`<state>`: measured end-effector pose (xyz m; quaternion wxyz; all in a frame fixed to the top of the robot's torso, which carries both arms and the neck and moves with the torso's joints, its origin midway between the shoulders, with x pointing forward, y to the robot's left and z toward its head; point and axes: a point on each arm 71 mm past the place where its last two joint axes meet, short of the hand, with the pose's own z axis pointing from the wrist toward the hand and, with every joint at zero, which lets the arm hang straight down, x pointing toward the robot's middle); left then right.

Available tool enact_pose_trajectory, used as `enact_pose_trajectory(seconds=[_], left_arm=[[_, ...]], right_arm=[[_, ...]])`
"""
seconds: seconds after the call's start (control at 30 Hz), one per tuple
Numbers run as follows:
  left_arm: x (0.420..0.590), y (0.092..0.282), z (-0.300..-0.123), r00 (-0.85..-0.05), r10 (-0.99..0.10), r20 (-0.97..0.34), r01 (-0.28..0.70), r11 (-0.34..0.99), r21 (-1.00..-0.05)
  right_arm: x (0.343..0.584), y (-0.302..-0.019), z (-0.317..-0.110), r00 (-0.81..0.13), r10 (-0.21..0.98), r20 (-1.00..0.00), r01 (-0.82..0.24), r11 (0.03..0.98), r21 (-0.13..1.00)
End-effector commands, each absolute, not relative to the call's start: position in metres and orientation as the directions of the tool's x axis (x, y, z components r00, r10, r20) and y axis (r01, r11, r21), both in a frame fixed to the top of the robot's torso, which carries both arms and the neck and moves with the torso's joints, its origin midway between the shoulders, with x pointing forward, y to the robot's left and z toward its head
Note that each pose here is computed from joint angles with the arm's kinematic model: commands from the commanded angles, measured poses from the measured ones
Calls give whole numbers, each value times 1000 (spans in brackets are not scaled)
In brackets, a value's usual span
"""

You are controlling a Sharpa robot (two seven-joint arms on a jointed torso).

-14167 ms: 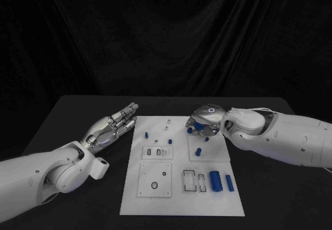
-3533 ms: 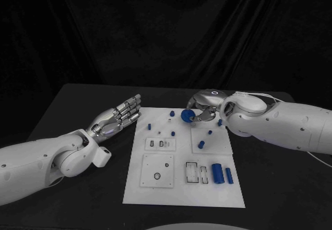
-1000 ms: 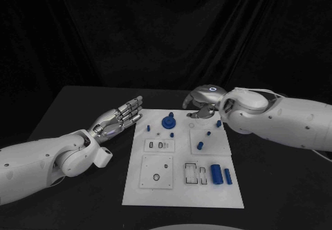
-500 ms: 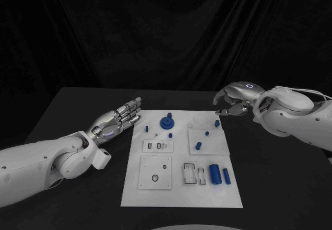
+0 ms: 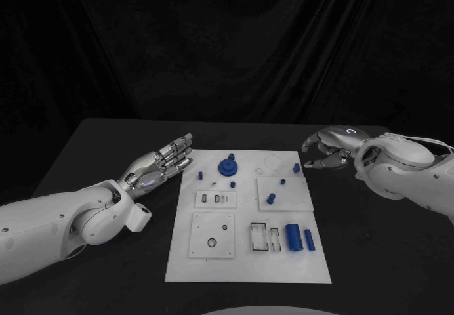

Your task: Assemble the parts on the task board

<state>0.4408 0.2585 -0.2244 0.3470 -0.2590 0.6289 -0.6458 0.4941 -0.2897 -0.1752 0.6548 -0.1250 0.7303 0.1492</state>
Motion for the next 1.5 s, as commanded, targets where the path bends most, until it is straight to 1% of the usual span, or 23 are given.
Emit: enact_pose_trajectory(seconds=[0.03,0.3,0.9,1.5], left_arm=[[440,257,-224,-633,-768,-95,128,17,-992],[440,258,-225,-633,-769,-94,127,17,-992],[440,259,-226,-631,-770,-95,126,19,-992],[440,259,-226,-629,-772,-96,128,19,-992]], right_arm=[[494,-292,-181,-106,18,-994,-362,931,55],[496,-290,-191,-121,13,-993,-371,927,57],[499,-284,-206,-147,1,-989,-384,921,58],[500,-278,-214,-150,2,-989,-396,916,62]])
